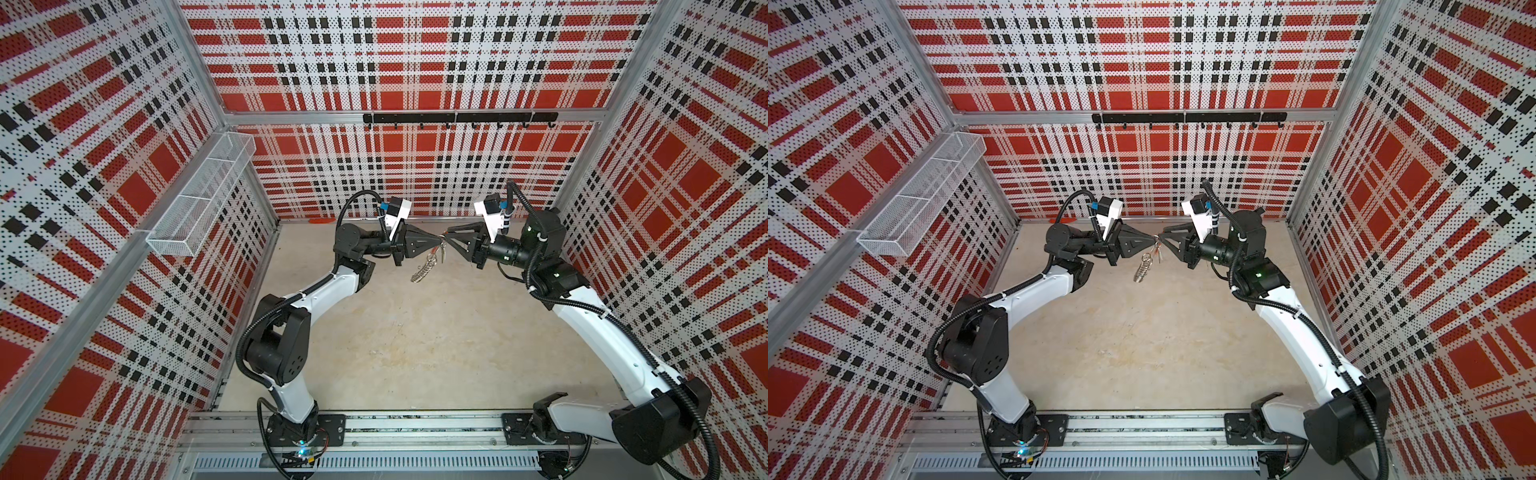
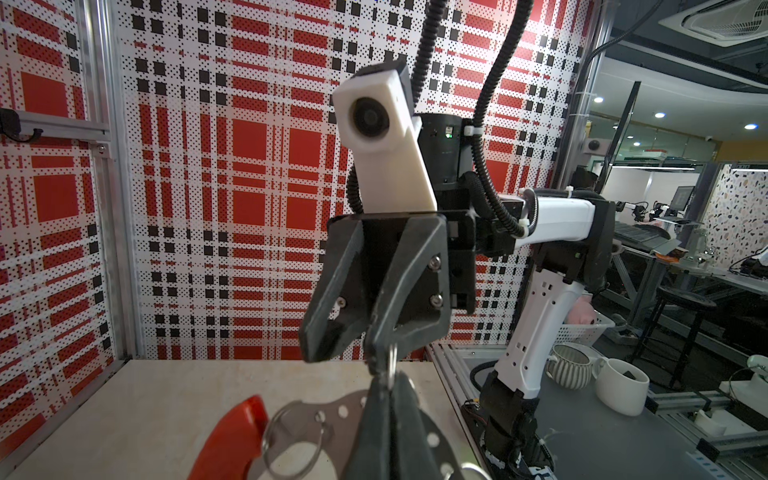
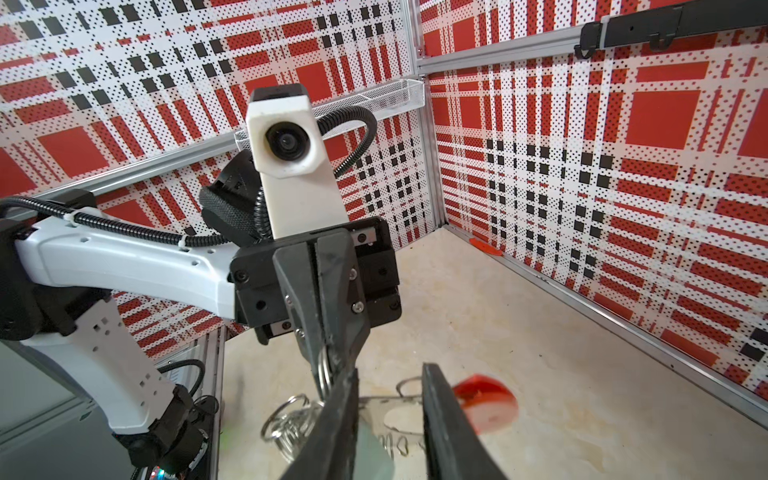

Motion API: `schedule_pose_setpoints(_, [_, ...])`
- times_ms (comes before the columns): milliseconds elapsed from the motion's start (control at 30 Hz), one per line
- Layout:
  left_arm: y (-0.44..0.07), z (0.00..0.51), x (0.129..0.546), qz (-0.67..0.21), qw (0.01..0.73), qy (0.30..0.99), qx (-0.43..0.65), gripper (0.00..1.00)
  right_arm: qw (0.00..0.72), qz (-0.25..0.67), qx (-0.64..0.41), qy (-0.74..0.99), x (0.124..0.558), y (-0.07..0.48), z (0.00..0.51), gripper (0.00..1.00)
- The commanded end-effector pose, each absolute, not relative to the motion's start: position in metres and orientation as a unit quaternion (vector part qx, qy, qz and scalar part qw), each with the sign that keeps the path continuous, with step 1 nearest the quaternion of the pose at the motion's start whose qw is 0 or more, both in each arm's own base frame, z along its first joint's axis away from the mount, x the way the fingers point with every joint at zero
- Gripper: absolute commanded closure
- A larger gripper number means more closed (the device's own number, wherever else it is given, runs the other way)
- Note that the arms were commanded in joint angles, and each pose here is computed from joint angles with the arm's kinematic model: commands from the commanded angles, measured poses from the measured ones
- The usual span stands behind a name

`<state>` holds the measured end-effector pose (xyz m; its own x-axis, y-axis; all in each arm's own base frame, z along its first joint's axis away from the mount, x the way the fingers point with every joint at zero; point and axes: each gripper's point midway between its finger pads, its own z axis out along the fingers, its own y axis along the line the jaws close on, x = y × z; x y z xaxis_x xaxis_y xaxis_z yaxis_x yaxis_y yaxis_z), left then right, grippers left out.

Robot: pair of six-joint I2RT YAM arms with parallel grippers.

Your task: Put the keys on the keyring

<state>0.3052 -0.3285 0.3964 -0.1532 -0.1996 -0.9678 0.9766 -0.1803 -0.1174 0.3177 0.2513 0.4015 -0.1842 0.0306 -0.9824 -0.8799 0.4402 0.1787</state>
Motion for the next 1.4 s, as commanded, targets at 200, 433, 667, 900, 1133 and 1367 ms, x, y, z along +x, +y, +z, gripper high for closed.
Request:
schedule_pose_setpoints(200, [-0.323,0.406,0.313,-0.618,0.497,0.426,0.435,1.00,0.576,0.405,-0.336,0.625,0.303,0.239,0.419,0.51])
schedule_pose_setpoints(433, [-0.321,0.407,0.318,-0.618,0.504,0.431,0.423,1.00,0.569,0.436,-0.350,0.603,0.291,0.244,0.427,0.47])
schedule_pose_setpoints(667, [-0.318,0.405,0.333,-0.610,0.516,0.450,0.400,1.00,0.566,0.443,-0.351,0.600,0.296,0.247,0.424,0.45])
schedule_pose_setpoints(900, [-0.319,0.403,0.340,-0.592,0.523,0.469,0.395,1.00,0.561,0.441,-0.351,0.606,0.311,0.253,0.419,0.51])
schedule_pose_setpoints(1133, [-0.318,0.405,0.338,-0.591,0.522,0.468,0.398,1.00,0.568,0.435,-0.330,0.617,0.329,0.242,0.415,0.53])
schedule_pose_setpoints(1367, [-0.318,0.406,0.337,-0.592,0.521,0.467,0.399,1.00,0.554,0.455,-0.337,0.611,0.333,0.245,0.413,0.52])
